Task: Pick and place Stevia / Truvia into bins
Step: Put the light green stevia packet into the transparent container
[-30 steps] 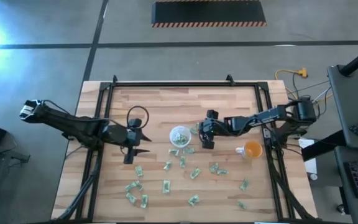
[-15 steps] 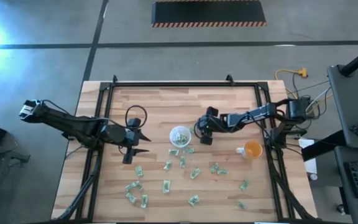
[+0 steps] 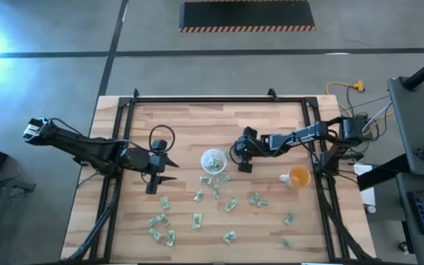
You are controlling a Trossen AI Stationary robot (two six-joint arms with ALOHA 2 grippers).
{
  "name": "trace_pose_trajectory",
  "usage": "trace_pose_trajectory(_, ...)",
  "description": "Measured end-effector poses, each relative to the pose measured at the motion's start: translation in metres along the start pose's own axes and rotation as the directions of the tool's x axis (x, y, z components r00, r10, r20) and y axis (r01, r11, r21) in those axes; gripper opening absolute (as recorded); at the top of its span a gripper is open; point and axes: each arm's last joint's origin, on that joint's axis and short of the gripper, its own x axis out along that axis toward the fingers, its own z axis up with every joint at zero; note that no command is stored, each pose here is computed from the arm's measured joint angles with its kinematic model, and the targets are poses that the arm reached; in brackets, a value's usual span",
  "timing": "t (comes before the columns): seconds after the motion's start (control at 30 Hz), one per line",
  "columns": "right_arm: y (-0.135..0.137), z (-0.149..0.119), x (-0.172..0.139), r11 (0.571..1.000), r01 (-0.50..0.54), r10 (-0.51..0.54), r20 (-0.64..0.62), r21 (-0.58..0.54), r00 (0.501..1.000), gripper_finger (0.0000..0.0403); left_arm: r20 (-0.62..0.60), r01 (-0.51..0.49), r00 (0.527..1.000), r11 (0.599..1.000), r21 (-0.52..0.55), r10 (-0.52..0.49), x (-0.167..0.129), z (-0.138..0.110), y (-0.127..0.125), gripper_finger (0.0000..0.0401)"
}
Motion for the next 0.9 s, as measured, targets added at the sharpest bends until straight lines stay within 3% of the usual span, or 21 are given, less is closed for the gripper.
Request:
trace_pose_trajectory(0.27, -0.003, 0.000, -0.005, 0.998, 0.058, -0.058, -0.012, -0.008, 0.998, 0.0009, -0.001, 0.000, 1.000, 1.000, 0.000, 0.000, 0.000, 0.000, 0.000, 0.0185)
trace_pose_trajectory(0.47, -0.009, 0.005, -0.033, 0.983, 0.161, -0.162, 0.010, 0.086, 0.987, 0.0009, -0.003, 0.000, 1.000, 1.000, 0.001, 0.000, 0.000, -0.001, 0.000, 0.0185)
trace_pose_trajectory(0.8, 0.018, 0.024, -0.088, 0.997, 0.051, -0.062, 0.252, 0.051, 0.966, 0.0009, -0.005, 0.000, 1.000, 1.000, 0.001, 0.000, 0.001, -0.001, 0.000, 0.0185)
trace_pose_trajectory(0.9, 0.028, 0.030, -0.097, 0.999, -0.036, 0.037, 0.333, -0.010, 0.942, 0.0009, -0.007, 0.000, 1.000, 1.000, 0.001, 0.000, 0.001, -0.002, 0.000, 0.0185)
